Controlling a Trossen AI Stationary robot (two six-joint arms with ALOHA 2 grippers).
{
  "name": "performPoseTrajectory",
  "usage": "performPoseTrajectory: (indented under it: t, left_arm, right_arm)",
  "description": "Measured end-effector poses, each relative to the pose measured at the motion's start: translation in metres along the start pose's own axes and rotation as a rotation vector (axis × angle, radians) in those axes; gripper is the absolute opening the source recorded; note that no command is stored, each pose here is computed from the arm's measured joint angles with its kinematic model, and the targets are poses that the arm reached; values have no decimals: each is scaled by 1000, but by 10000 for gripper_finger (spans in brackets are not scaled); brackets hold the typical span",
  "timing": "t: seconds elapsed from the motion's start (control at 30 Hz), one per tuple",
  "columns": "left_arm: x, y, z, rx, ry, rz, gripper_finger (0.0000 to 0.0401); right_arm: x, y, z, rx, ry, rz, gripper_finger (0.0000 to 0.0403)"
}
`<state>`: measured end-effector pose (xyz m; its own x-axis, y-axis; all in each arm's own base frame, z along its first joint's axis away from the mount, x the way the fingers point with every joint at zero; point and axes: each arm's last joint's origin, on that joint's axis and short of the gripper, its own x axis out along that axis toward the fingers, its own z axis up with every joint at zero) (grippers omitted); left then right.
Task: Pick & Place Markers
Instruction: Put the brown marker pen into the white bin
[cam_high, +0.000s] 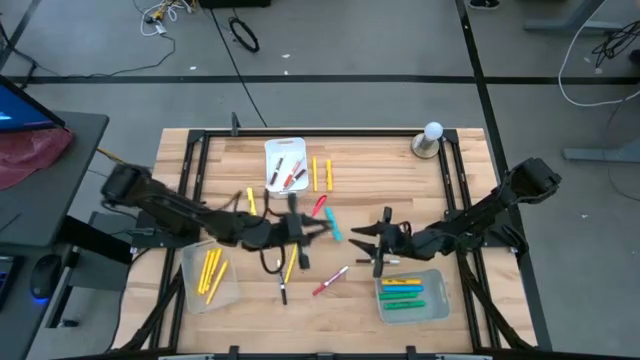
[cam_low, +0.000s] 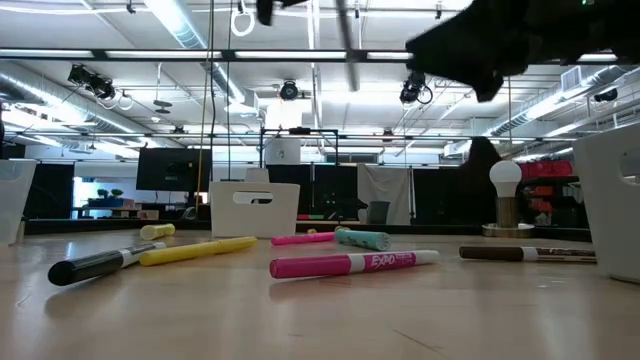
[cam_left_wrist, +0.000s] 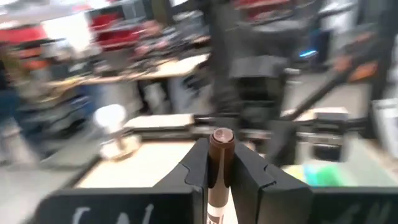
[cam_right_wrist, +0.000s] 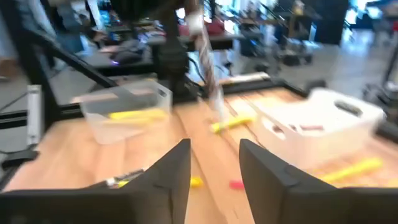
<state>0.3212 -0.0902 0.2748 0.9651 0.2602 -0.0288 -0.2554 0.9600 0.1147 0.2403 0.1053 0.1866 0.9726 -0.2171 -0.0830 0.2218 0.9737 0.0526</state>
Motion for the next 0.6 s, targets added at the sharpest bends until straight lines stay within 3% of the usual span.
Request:
performPoseTrajectory:
  t: [0.2,0.33,0.6]
  left_arm:
    - [-21,39,14,35,148,263,44]
    - [-24,77,12,-11,235,388,45]
    - [-10,151,-15,-101,448,479,47]
  right_arm:
    - [4,-7,-5,81,37,-60,146]
    - [5,-9,-4,88,36,-67,146]
    - [6,-10,-4,96,35,-73,146]
